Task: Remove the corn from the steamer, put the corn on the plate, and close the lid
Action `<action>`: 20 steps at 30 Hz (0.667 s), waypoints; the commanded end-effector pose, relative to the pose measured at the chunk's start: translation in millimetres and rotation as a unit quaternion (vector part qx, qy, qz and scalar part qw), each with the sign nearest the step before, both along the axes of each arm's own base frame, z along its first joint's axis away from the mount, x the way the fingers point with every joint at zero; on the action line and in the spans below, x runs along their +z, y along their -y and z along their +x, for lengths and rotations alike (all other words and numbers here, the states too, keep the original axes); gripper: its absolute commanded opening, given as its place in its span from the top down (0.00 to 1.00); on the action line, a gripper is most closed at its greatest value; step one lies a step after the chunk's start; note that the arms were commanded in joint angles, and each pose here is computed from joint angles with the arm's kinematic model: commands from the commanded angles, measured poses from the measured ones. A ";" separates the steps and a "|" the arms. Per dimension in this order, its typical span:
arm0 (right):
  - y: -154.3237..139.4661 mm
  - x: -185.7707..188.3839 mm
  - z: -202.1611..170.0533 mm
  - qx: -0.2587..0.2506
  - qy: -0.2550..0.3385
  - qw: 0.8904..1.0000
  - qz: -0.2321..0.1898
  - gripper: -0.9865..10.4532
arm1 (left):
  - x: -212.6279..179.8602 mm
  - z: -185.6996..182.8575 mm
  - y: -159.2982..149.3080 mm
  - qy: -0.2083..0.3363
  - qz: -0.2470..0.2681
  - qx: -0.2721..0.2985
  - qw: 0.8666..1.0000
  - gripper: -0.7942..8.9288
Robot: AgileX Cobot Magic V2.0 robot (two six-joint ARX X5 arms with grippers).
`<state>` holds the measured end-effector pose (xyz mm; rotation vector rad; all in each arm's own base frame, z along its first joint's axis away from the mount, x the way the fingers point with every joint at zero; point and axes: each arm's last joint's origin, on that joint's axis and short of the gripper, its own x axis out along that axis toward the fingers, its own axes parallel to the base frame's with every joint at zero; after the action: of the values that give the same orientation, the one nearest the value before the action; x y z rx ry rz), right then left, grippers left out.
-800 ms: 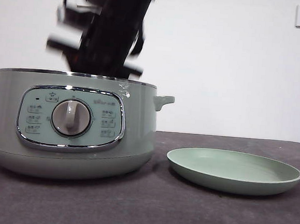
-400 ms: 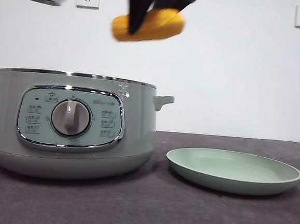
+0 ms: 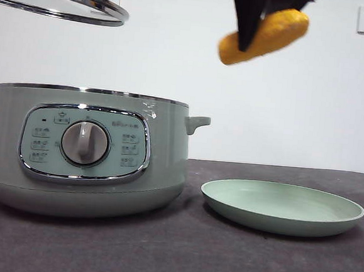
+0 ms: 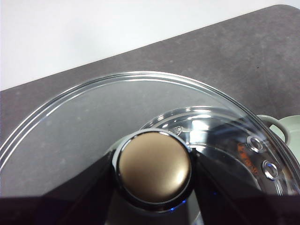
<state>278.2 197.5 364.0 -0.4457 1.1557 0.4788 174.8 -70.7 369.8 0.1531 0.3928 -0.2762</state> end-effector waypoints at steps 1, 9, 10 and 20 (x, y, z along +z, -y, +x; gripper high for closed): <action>4.4 -15.0 3.3 -0.026 -0.031 0.999 -0.015 0.93 | 8.2 1.2 0.8 0.031 -0.015 -0.005 0.999 0.93; 17.0 -66.1 7.8 -0.073 -0.071 0.991 -0.083 0.93 | 9.0 3.3 1.7 0.037 -0.017 -0.005 0.999 0.93; 16.9 -73.3 7.9 -0.074 -0.073 0.991 -0.084 0.93 | 9.0 3.3 1.7 0.037 -0.017 -0.005 0.999 0.93; 15.2 -147.6 10.9 -0.079 -0.043 0.994 -0.058 0.93 | 8.9 3.3 1.8 0.034 -0.026 -0.002 0.999 0.93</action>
<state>289.2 181.8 224.7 -0.4400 1.2930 0.3043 180.1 -73.4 369.7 0.1385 0.3793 -0.2878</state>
